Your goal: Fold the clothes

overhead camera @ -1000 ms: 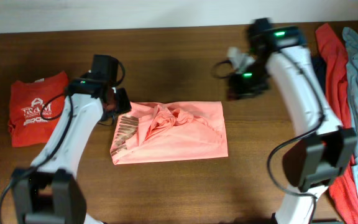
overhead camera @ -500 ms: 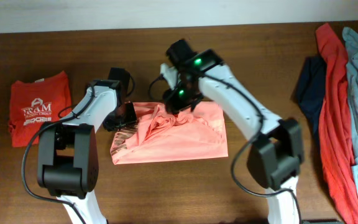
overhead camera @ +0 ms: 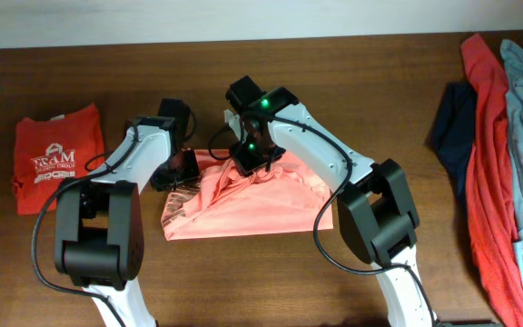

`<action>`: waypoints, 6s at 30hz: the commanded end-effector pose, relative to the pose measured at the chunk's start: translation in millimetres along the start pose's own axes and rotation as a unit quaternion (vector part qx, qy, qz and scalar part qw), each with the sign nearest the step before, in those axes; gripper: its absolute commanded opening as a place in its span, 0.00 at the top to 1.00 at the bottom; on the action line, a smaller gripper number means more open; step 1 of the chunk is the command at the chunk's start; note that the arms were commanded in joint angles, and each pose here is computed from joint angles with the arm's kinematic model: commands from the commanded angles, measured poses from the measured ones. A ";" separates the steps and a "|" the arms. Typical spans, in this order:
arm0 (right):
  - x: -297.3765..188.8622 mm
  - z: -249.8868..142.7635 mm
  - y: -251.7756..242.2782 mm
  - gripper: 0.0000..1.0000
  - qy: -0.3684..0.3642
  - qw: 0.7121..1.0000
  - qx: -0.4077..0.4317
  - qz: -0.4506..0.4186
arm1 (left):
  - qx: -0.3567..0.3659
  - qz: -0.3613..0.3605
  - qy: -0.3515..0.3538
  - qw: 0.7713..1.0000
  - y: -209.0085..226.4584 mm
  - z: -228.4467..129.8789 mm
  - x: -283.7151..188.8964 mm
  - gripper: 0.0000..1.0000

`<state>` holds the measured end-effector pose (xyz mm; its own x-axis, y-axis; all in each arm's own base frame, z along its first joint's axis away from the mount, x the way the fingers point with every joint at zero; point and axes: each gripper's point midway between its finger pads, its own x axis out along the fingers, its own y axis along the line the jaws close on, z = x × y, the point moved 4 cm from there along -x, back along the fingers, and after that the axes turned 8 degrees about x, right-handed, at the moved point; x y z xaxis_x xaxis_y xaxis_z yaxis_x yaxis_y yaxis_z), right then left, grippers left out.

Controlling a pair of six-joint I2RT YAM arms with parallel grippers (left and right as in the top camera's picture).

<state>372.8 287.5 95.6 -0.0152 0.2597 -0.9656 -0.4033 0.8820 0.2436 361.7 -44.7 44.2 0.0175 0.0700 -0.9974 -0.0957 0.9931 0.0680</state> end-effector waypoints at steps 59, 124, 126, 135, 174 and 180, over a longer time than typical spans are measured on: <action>-76.6 -47.6 -9.3 0.37 0.039 0.999 0.013 -0.009 | 0.008 0.012 0.015 1.000 4.3 -3.6 13.8 0.52; -67.9 -85.4 -31.2 0.67 0.065 0.997 0.038 0.032 | 0.008 0.012 0.015 1.000 4.3 -3.7 13.8 0.52; -66.4 -81.2 -23.8 0.67 0.057 0.996 0.032 0.057 | 0.008 0.012 0.015 1.000 4.3 -3.7 13.8 0.52; -24.2 -62.6 4.9 0.67 0.048 0.989 0.008 0.138 | 0.008 0.012 0.015 1.000 4.3 -3.8 13.8 0.51; -46.7 -84.5 -110.6 0.56 0.075 0.978 0.189 -0.048 | 0.010 0.013 0.021 1.000 4.9 -6.1 13.7 0.51; -48.9 -96.1 -141.7 0.48 0.086 0.975 0.206 0.015 | 0.010 0.013 0.021 1.000 4.9 -6.1 13.7 0.26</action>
<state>349.0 119.5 100.2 -0.1600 0.1765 -0.9712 0.0157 0.9842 0.1763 361.2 -40.8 44.3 0.0144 0.0855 -0.9962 -0.0887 0.9925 0.0839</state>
